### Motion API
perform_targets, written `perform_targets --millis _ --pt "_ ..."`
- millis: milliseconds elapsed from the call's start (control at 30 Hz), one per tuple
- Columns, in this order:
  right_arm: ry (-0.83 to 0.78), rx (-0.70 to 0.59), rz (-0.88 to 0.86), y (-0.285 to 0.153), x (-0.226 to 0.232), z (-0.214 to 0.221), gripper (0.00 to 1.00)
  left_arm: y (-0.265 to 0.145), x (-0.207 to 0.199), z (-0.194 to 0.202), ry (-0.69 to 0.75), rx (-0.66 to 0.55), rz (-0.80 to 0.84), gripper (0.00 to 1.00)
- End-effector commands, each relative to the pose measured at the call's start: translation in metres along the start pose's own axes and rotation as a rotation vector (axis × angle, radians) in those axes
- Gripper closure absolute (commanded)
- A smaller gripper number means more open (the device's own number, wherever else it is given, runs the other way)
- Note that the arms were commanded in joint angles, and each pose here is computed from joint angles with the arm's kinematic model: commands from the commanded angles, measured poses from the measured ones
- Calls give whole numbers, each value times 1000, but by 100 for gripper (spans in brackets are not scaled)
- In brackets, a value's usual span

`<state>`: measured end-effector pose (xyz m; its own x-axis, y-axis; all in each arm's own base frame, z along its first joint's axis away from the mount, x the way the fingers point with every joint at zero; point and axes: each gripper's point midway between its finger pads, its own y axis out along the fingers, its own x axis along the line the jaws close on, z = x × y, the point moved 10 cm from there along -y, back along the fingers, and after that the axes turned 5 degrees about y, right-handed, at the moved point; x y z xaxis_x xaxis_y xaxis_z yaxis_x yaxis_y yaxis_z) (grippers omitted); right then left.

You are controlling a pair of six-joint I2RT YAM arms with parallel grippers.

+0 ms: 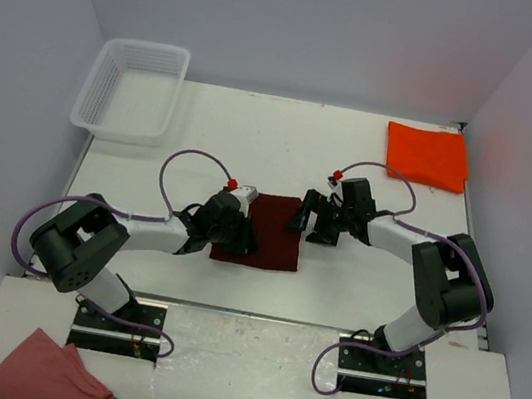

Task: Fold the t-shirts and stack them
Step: Put the neatly folded tshirt into the corner of the board with the right arm

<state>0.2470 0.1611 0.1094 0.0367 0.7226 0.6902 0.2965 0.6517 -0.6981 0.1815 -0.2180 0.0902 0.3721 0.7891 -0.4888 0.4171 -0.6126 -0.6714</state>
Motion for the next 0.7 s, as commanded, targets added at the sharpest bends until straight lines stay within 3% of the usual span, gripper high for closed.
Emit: perform_targets --millis 0,300,667 --pt "32 5 51 7 -12 9 5 -6 4 16 -5 66 -16 86" --pt "37 -30 147 -6 -18 18 4 -8 6 16 10 59 -35 86" --pt "53 -6 138 -5 -21 30 4 -7 5 16 9 60 -28 86"
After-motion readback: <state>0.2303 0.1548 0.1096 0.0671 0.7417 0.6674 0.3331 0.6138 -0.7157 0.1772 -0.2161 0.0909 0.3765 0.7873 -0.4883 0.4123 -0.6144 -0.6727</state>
